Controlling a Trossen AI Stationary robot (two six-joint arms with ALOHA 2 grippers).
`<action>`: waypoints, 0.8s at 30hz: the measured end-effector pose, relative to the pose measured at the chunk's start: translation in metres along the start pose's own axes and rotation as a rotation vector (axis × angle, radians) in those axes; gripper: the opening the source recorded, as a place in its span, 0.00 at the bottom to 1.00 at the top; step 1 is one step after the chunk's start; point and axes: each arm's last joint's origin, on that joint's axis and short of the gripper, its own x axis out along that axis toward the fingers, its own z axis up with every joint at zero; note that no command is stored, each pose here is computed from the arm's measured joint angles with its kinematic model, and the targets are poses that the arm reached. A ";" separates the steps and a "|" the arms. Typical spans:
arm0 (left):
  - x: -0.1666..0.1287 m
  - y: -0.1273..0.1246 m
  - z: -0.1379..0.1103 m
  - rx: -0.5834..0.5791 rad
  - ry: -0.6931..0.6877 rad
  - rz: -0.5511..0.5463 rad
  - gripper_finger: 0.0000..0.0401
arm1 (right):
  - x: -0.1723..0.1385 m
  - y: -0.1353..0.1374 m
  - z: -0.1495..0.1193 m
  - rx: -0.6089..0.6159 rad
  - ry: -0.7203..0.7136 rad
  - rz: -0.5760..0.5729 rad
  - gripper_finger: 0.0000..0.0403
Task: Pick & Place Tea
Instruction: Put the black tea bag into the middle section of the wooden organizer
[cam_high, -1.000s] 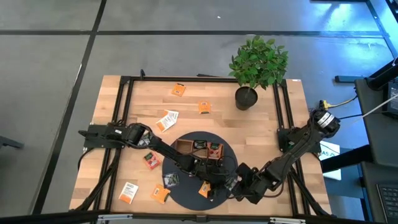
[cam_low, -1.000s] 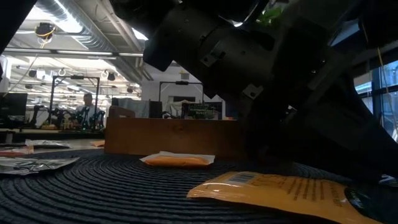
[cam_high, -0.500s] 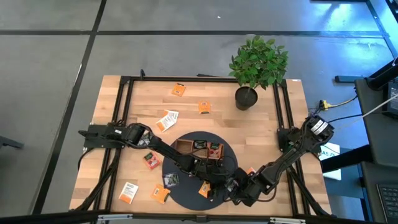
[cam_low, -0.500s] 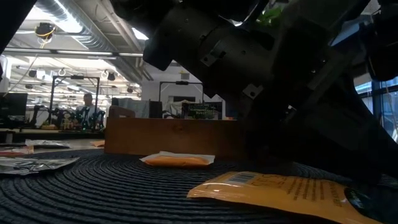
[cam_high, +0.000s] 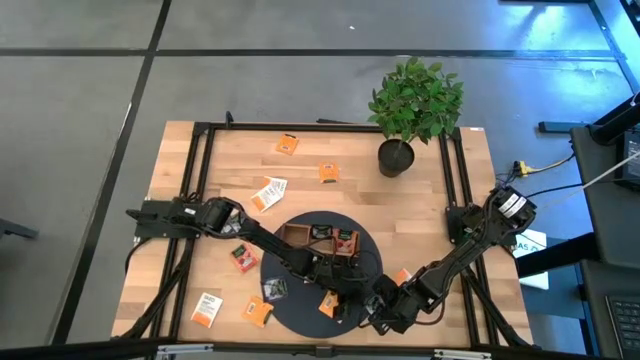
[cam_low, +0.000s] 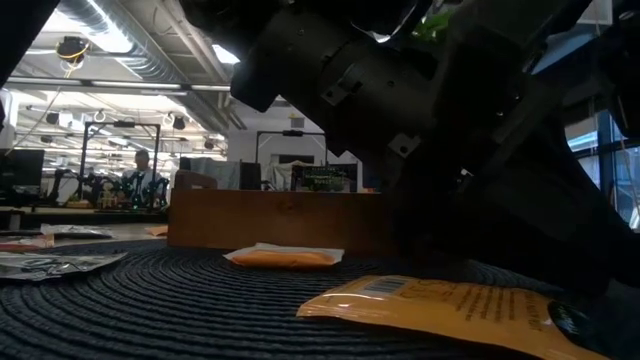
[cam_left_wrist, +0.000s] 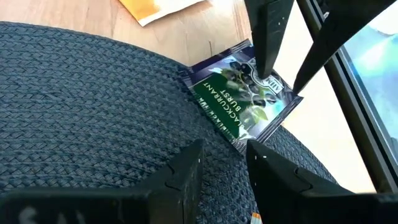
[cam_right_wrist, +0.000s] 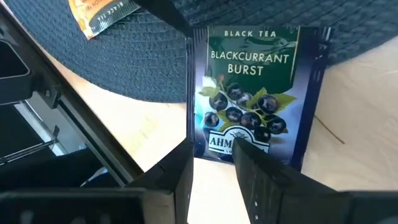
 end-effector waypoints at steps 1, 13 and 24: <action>0.000 0.001 0.000 -0.008 0.003 -0.006 0.30 | 0.000 0.000 0.000 0.000 -0.004 -0.001 0.30; -0.002 -0.008 0.016 -0.005 -0.143 -0.128 0.30 | 0.000 -0.001 0.002 0.003 -0.019 -0.005 0.30; 0.007 -0.015 0.002 0.064 -0.139 -0.140 0.30 | 0.001 -0.001 0.005 0.010 -0.024 -0.006 0.30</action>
